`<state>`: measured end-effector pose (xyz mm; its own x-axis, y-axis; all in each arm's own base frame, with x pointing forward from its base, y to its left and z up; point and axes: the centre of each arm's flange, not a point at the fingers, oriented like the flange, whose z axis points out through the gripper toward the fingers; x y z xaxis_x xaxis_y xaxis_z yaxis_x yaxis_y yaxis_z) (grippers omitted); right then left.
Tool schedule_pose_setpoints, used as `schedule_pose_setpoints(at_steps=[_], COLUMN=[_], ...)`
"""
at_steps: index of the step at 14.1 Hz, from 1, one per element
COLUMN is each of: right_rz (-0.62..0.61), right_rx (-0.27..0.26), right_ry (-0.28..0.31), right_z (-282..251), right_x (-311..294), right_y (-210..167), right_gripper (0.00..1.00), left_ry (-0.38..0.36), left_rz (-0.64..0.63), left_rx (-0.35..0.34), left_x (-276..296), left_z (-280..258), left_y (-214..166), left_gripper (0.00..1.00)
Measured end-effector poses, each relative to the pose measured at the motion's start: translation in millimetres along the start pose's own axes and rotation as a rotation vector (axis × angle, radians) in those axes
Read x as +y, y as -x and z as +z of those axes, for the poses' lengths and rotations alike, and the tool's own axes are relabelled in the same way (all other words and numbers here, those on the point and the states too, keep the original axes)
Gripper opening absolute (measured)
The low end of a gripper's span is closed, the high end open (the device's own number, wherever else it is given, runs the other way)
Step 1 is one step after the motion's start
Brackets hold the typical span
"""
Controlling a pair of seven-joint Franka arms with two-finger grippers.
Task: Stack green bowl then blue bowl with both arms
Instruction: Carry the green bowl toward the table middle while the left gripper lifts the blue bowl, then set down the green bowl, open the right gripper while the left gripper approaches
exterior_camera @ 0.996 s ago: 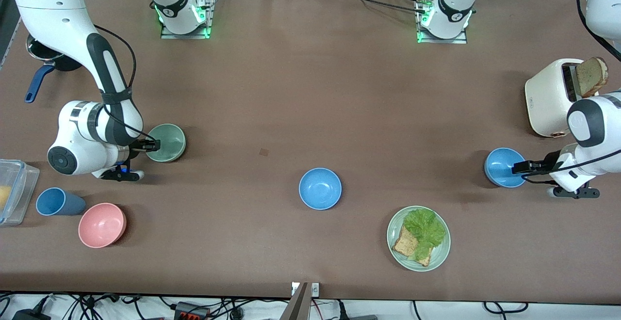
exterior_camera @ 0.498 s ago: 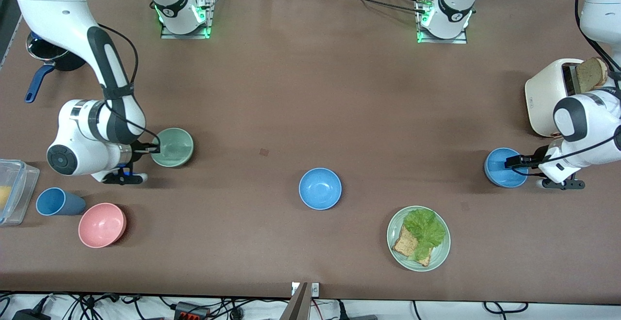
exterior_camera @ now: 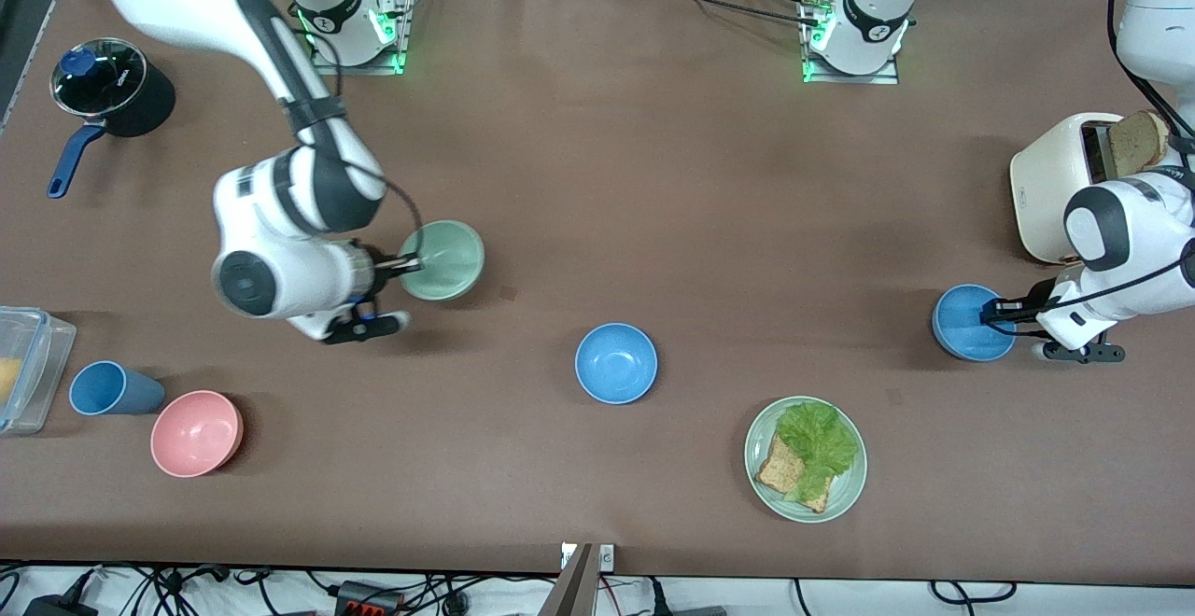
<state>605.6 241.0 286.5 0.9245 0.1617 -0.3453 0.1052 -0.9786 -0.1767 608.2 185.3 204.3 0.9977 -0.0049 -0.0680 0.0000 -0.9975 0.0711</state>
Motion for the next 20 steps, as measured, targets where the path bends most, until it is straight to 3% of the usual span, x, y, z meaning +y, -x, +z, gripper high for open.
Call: schedule_pose_setpoints(at_steps=[3, 8, 11, 17, 18, 20], right_rz=[0.087, 0.151, 0.167, 0.165, 0.19, 0.248], right_rx=[0.03, 0.045, 0.014, -0.016, -0.017, 0.004], right_ry=[0.019, 0.019, -0.042, -0.028, -0.027, -0.043], right_z=[34, 105, 125, 160, 163, 149], right_x=[-91, -200, -221, -240, -242, -245], right_y=[9, 27, 32, 42, 42, 38], right_gripper=[0.04, 0.04, 0.04, 0.05, 0.07, 0.26], left_ry=[0.002, 0.012, 0.038, 0.068, 0.069, 0.068], left_rz=[0.003, 0.022, 0.123, 0.172, 0.158, 0.112], left_rx=[-0.003, -0.048, -0.099, -0.179, -0.19, -0.206], left_x=[2, 10, 41, 111, 126, 158], left_z=[-5, -34, -58, -117, -124, -132], left_y=[-1, -1, 1, -4, -3, -2], left_gripper=[0.05, 0.05, 0.05, 0.05, 0.05, 0.05])
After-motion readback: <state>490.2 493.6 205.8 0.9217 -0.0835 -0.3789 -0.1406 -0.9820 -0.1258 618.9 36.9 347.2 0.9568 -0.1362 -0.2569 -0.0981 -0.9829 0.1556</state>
